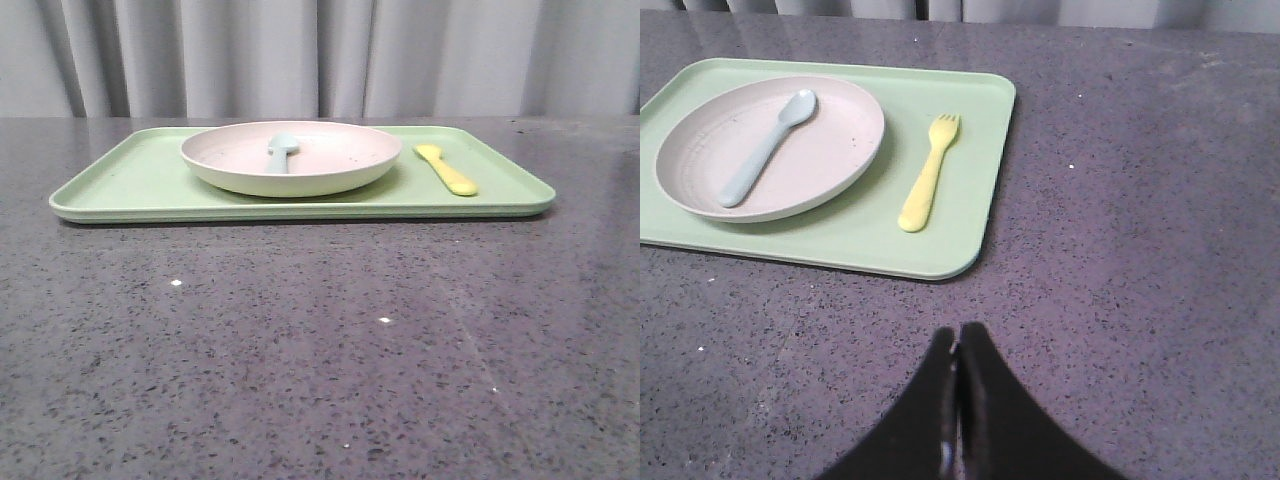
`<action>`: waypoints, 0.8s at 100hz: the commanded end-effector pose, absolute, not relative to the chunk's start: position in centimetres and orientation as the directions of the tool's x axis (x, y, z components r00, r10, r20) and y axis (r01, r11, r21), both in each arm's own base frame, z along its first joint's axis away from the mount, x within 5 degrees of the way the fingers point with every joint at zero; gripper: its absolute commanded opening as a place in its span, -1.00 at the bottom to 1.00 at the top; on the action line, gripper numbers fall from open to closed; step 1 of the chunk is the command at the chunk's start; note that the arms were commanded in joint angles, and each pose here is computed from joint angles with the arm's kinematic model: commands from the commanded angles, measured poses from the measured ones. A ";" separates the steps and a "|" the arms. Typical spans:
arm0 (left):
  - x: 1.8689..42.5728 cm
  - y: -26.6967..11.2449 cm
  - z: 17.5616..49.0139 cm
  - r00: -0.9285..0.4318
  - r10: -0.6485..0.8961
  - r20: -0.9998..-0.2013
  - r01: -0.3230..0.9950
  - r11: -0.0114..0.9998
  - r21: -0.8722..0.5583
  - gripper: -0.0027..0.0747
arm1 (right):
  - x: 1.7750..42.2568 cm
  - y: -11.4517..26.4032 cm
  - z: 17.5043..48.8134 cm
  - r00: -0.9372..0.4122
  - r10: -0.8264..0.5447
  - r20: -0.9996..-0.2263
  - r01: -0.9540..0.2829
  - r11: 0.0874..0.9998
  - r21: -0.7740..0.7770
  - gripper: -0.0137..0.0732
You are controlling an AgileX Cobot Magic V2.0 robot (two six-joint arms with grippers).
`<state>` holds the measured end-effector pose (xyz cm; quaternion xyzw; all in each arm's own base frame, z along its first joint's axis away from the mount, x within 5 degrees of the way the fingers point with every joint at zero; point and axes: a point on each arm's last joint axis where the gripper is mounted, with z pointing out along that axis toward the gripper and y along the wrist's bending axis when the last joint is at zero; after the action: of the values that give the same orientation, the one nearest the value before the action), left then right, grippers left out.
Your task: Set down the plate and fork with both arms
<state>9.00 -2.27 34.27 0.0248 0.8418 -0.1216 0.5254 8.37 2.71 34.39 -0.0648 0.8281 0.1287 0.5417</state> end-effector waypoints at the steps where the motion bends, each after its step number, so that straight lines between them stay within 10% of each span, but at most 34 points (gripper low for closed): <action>1: 8.8 -2.2 35.7 -0.338 -0.126 -0.933 0.179 0.964 -0.195 -0.98 | 8.1 2.5 35.6 -0.294 0.053 -0.954 -0.260 0.956 0.133 -0.84; 80: 8.3 -2.1 35.8 -0.318 -0.127 -0.940 0.182 0.965 -0.192 -0.98 | 7.8 2.4 35.6 -0.281 0.057 -0.958 -0.262 0.956 0.134 -0.84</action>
<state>8.15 -2.10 34.39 0.0249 0.8285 -0.1233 0.5457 7.63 2.44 34.10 -0.0641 0.8192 0.1325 0.5543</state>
